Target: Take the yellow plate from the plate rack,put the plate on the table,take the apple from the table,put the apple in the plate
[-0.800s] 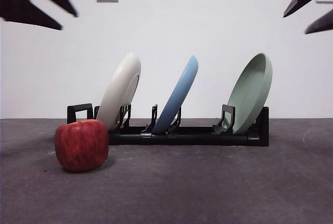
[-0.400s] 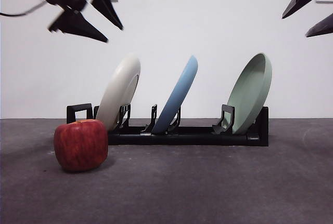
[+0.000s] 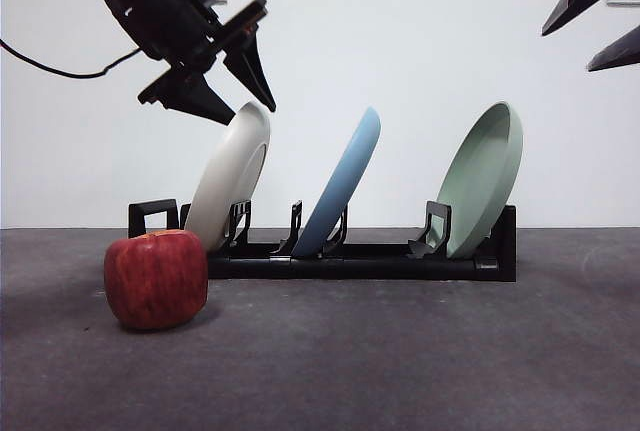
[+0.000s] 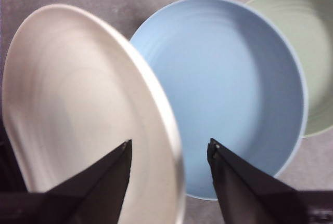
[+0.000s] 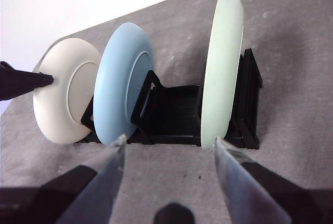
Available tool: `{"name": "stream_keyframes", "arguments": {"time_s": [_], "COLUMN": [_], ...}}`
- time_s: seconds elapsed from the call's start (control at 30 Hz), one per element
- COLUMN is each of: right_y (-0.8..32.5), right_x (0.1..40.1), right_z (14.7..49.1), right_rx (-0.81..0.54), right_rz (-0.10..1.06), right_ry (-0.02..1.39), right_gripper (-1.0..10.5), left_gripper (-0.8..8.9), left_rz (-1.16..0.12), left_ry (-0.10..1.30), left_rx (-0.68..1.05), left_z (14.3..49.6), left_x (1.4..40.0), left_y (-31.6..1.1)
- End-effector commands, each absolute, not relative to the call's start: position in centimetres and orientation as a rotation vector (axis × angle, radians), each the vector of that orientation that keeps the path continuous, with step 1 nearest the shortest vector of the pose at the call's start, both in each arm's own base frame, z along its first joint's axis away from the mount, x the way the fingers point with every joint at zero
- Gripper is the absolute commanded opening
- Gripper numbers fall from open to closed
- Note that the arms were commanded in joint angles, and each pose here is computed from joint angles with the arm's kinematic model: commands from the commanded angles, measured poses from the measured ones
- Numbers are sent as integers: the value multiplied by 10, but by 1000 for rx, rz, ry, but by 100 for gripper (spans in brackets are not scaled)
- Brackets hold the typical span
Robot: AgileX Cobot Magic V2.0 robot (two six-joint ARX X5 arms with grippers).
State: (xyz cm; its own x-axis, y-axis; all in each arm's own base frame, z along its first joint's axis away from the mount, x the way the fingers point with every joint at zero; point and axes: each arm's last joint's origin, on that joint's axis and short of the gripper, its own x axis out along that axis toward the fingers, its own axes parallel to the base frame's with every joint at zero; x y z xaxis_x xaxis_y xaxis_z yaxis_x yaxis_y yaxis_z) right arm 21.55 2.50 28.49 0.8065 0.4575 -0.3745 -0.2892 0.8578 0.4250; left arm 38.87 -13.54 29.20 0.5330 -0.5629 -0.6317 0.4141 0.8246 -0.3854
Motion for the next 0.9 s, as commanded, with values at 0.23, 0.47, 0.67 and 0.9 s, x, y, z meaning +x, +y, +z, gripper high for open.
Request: {"name": "stream_keyframes", "arguments": {"time_s": [0.23,0.47,0.67,0.9], "right_y": [25,25,25,25], "right_x": [216,216,216,217], "right_z": [286,286,287,295], "right_rx": [351,351,351,347], "right_rz": [410,410,409,413], "right_ry": [479,478,475,450], "right_gripper": [285,285,285,285], "left_gripper": [-8,-8,-8,-8], "left_rz": [-607,-692,-761,-897], "left_ry": [819,774,726,705], "left_rx": [-158,-175,-99,33], "left_z": [289,321,365,406], "left_x": [388,367,321,245], "left_y": [-140,-138,-139,-142]}}
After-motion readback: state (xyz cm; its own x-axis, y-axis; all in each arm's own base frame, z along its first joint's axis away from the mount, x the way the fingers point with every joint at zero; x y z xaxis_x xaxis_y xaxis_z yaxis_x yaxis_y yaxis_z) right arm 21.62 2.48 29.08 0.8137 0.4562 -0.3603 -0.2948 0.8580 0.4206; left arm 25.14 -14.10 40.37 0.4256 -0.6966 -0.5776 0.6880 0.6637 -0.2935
